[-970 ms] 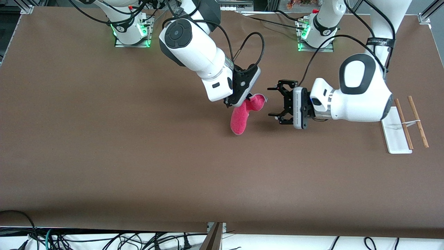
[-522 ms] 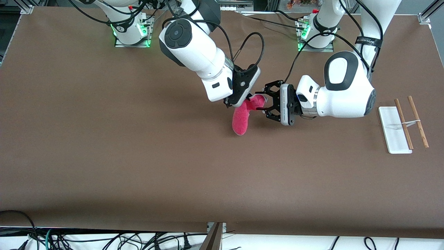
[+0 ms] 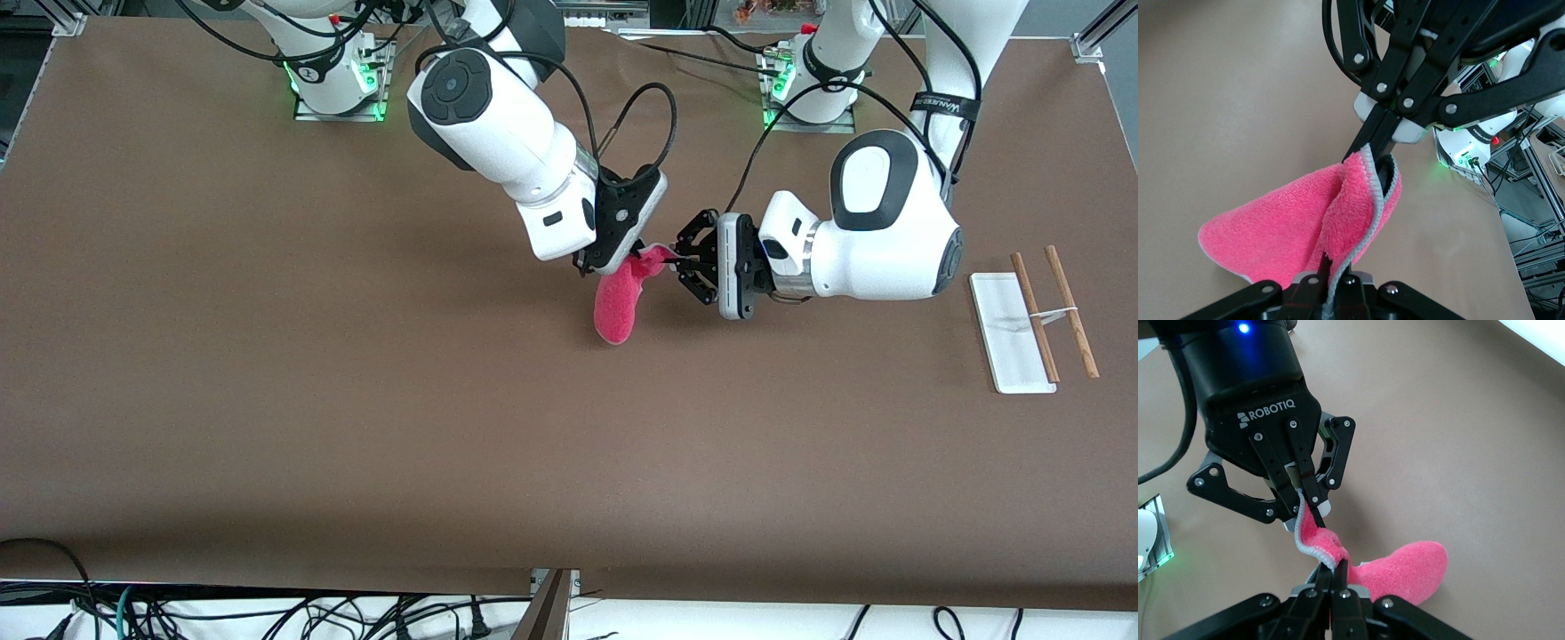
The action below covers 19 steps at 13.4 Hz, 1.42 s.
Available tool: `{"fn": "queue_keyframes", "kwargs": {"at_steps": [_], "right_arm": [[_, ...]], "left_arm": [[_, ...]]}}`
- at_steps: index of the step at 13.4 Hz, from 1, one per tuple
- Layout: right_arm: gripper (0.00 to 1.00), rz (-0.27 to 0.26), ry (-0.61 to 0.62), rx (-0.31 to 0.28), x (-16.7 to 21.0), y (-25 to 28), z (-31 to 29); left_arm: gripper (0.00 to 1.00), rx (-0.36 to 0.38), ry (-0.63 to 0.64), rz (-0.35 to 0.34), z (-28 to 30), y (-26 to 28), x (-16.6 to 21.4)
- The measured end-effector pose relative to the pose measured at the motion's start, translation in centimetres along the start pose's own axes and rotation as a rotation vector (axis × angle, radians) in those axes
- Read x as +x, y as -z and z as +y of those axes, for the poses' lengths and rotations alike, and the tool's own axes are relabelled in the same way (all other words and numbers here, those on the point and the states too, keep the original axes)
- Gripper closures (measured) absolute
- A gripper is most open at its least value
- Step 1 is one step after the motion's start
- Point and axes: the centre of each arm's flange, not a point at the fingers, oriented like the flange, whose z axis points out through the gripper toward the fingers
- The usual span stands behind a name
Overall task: Pass towel and hang on rack
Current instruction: 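Carry the towel to the rack with the left gripper while the right gripper releases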
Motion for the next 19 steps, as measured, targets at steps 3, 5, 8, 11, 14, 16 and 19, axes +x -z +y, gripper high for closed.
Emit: {"fn": "queue_keyframes", "kwargs": {"at_steps": [3,5,8,11,14,16,19], "right_arm": [[0.98,0.0,-0.004,-0.002,0.0,0.1,0.2],[0.85,0.002,-0.01,-0.006,-0.1,0.2,0.7],[0.52,0.004,-0.016,-0.009,-0.1,0.4,1.1],[0.2,0.001,-0.038,-0.02,-0.4,1.0,2.8],[0.0,-0.043,-0.089,-0.036,-1.6,2.5,6.7],[0.0,-0.074,-0.137,-0.051,-2.9,4.2,10.3],[0.0,-0.123,-0.232,-0.069,-5.8,6.9,17.0]], "left_arm": [[0.97,0.0,-0.001,0.0,0.0,0.0,0.0],[0.97,0.001,0.0,0.001,0.0,0.1,0.0],[0.97,0.002,0.004,0.003,-0.2,0.4,-0.2],[0.97,-0.006,0.017,-0.004,-0.6,1.9,-1.3],[0.97,0.006,0.015,-0.092,-1.7,8.4,-4.2],[0.97,0.019,0.037,-0.158,-2.2,14.6,-7.2],[0.97,0.068,0.111,-0.25,-2.6,22.4,-12.8]]}}
